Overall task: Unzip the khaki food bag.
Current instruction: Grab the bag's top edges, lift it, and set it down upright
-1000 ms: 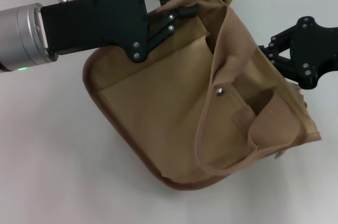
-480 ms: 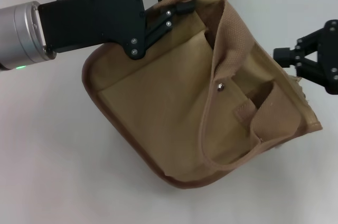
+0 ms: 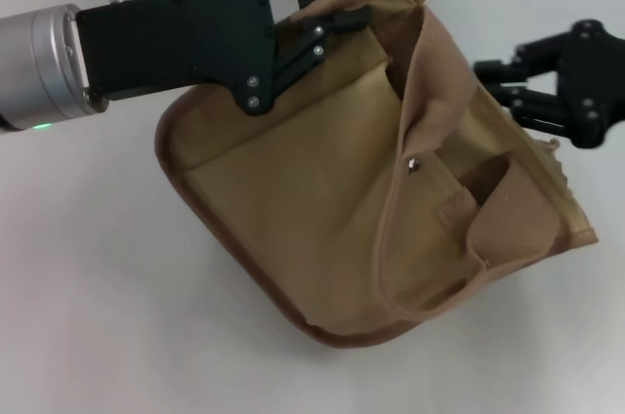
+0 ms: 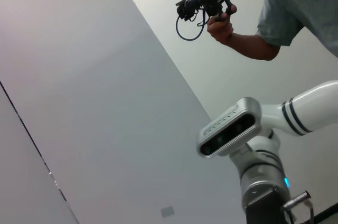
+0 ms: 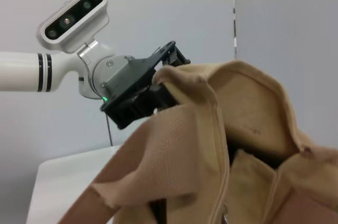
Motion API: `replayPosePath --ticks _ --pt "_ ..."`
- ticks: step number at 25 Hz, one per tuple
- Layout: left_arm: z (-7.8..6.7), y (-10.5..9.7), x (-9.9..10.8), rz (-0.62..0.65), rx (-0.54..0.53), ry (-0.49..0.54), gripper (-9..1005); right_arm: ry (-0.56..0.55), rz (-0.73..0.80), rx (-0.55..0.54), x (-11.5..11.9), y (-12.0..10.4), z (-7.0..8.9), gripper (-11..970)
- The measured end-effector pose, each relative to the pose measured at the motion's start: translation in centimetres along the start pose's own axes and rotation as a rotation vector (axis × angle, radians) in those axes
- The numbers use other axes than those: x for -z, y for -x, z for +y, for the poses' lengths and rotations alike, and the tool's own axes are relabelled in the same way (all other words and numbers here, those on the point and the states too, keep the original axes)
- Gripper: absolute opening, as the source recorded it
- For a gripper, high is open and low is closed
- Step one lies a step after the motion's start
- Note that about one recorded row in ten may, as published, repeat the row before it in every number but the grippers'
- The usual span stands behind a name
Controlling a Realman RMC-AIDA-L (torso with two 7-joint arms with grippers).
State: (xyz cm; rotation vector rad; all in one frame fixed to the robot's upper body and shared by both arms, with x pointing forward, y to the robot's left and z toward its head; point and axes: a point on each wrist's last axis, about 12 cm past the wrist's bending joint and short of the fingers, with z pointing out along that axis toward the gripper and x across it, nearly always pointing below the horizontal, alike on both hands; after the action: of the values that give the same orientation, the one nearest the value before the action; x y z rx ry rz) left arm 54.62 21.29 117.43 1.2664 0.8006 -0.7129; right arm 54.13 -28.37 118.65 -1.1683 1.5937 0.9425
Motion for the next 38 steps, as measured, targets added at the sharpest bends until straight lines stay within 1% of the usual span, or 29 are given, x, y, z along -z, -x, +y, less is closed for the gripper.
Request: replayPosePath --ticks 2,8,13,18,30,38 --pt "0.0 0.0 0.0 0.000 0.001 0.000 93 0.021 0.000 -0.003 -0.7 0.2 -0.3 56" --pt "-0.2 -0.1 0.1 0.000 0.008 0.002 93 0.110 0.077 0.017 -3.2 0.8 -0.4 262" --pt "-0.1 -0.1 -0.1 -0.002 0.008 -0.001 93 0.145 0.110 0.036 -4.3 1.3 -0.4 411" --pt "-0.1 -0.1 -0.1 -0.003 0.007 -0.003 93 0.170 0.124 0.054 -5.3 1.7 -0.4 420" --pt "-0.1 -0.1 -0.1 -0.002 0.007 -0.004 93 0.202 0.217 0.117 -8.6 1.5 -0.1 314" --pt "-0.1 -0.2 -0.1 -0.001 0.005 -0.003 93 0.193 0.206 0.138 -8.6 1.4 -0.2 244"
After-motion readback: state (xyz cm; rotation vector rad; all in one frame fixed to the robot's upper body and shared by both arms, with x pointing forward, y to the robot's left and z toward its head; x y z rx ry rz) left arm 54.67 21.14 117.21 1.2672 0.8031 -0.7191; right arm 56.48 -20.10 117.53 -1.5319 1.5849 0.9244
